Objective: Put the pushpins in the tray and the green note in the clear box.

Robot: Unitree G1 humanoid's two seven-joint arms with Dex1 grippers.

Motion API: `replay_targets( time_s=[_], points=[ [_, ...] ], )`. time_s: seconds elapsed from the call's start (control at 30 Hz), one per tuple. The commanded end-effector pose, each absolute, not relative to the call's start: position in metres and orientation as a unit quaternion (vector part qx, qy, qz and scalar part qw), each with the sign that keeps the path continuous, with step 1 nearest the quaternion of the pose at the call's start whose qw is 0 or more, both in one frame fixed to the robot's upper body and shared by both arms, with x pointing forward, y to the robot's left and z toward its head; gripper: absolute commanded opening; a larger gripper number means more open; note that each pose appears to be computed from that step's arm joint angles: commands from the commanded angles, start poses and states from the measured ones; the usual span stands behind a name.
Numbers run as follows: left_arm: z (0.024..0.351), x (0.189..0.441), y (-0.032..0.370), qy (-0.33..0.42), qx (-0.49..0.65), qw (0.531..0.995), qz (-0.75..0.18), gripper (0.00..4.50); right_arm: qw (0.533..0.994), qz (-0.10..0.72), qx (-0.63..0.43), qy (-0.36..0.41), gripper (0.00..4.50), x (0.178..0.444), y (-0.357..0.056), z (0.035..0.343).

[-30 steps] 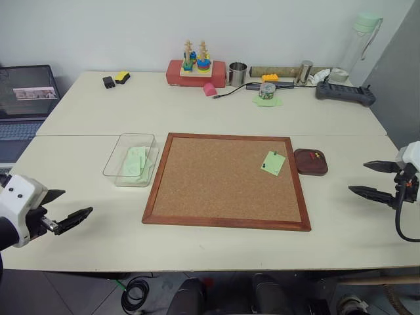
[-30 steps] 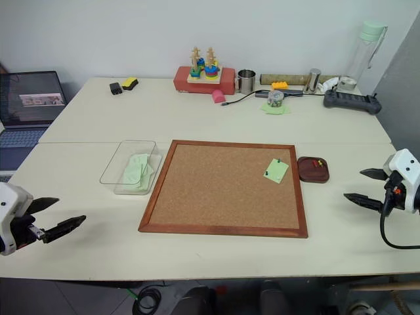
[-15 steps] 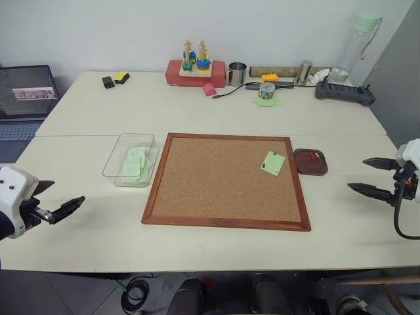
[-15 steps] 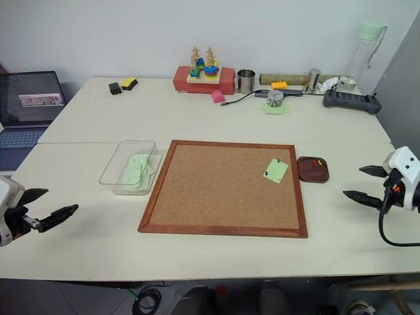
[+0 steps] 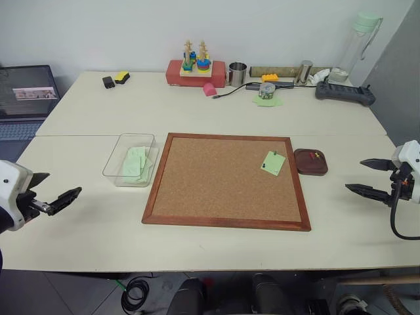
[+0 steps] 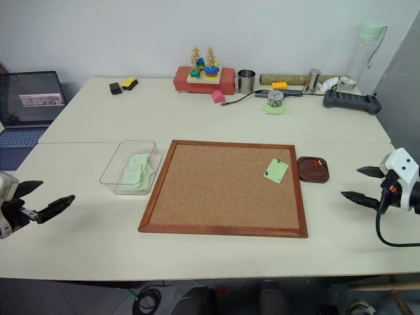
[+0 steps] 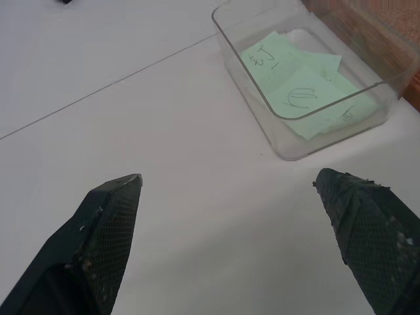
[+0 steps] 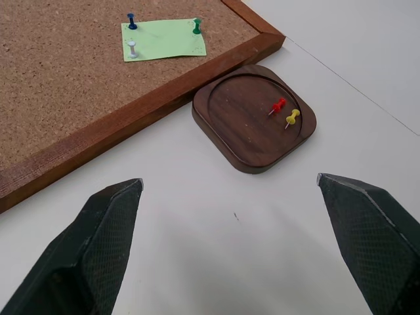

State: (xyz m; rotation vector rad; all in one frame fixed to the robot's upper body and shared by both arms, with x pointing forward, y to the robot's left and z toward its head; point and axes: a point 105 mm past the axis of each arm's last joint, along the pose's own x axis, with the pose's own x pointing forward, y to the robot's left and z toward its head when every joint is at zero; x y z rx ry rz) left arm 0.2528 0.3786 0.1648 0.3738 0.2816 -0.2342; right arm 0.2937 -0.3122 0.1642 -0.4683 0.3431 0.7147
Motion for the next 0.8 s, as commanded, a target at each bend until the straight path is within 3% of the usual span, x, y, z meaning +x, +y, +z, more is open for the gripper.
replay_targets(
  time_s=[0.03, 0.3, 0.57, 0.8],
  points=[
    [0.174, 0.256, 0.376, 0.122, 0.196, 0.966, -0.116, 4.50, 0.895, 0.345, -0.241, 0.147, 4.48, 0.294, -0.310, 0.174],
    [0.197, 0.272, 0.341, 0.077, 0.212, 0.959, -0.170, 3.00, 0.889, 0.359, -0.238, 0.154, 4.50, 0.291, -0.306, 0.174],
    [0.217, 0.298, 0.250, 0.012, 0.225, 0.932, -0.283, 1.53, 0.876, 0.396, -0.239, 0.136, 4.50, 0.288, -0.281, 0.180],
    [0.190, 0.307, 0.156, -0.004, 0.147, 0.906, -0.396, 0.06, 0.868, 0.431, -0.232, 0.085, 4.50, 0.291, -0.243, 0.195]
  ],
)
